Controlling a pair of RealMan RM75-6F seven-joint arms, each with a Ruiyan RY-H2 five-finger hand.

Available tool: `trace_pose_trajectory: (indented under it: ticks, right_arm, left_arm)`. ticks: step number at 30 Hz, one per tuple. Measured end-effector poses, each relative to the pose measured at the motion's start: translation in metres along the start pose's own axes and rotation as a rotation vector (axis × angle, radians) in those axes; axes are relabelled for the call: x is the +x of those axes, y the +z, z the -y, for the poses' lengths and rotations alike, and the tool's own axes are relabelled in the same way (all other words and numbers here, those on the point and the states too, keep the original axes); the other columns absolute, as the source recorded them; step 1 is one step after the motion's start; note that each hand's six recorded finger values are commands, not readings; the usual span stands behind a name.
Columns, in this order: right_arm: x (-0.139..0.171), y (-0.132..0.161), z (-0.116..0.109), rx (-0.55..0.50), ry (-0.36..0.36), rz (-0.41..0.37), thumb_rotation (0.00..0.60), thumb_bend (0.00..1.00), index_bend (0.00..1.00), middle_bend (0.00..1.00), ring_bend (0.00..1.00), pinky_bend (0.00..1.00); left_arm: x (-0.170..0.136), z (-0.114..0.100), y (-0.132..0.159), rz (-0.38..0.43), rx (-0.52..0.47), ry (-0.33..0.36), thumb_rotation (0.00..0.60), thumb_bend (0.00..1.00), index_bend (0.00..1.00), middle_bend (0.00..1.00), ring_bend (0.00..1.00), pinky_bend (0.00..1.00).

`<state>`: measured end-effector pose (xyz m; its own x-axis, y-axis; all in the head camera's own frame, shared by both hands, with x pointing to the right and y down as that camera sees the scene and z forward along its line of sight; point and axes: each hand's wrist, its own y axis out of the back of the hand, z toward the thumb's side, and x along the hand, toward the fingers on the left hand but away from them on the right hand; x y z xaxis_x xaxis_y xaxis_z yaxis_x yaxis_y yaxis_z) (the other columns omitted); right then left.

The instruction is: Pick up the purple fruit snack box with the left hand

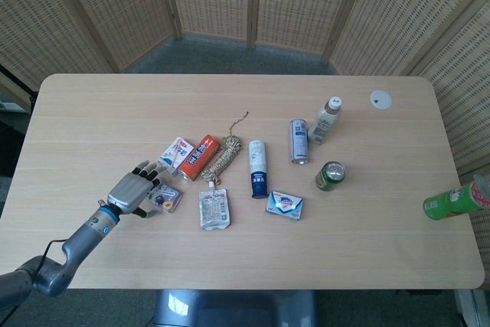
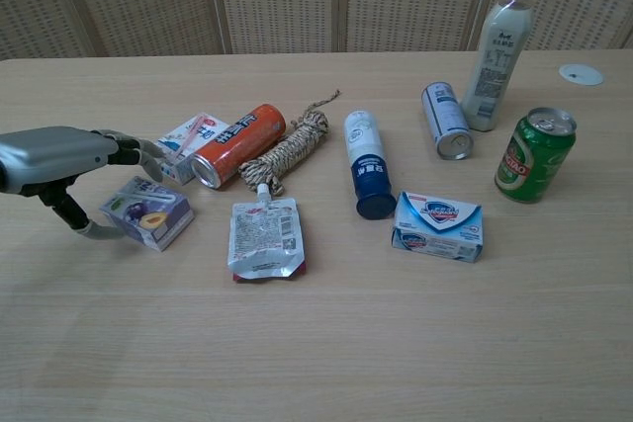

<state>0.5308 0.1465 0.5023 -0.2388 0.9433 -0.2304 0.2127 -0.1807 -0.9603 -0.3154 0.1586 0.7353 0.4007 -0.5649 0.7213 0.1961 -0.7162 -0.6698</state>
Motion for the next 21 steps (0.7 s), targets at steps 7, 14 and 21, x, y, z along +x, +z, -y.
trace_pose_trajectory:
  ticks: [7,14,21]
  right_arm:
    - [0.002,-0.001,-0.002,-0.007,-0.001,0.000,0.217,0.25,0.00,0.02,0.00,0.00]
    - [0.004,-0.003,-0.004,-0.014,-0.009,0.004,0.218,0.25,0.00,0.02,0.00,0.00]
    - [0.005,-0.004,-0.005,-0.024,-0.013,0.004,0.219,0.25,0.00,0.02,0.00,0.00]
  left_arm:
    - [0.000,0.006,0.006,0.009,0.016,-0.014,0.476,0.26,0.16,0.00,0.00,0.00]
    - [0.000,0.009,0.010,0.017,0.043,-0.014,0.476,0.26,0.26,0.00,0.00,0.00]
    - [-0.003,0.008,0.011,0.014,0.054,0.017,0.484,0.29,0.51,0.07,0.00,0.00]
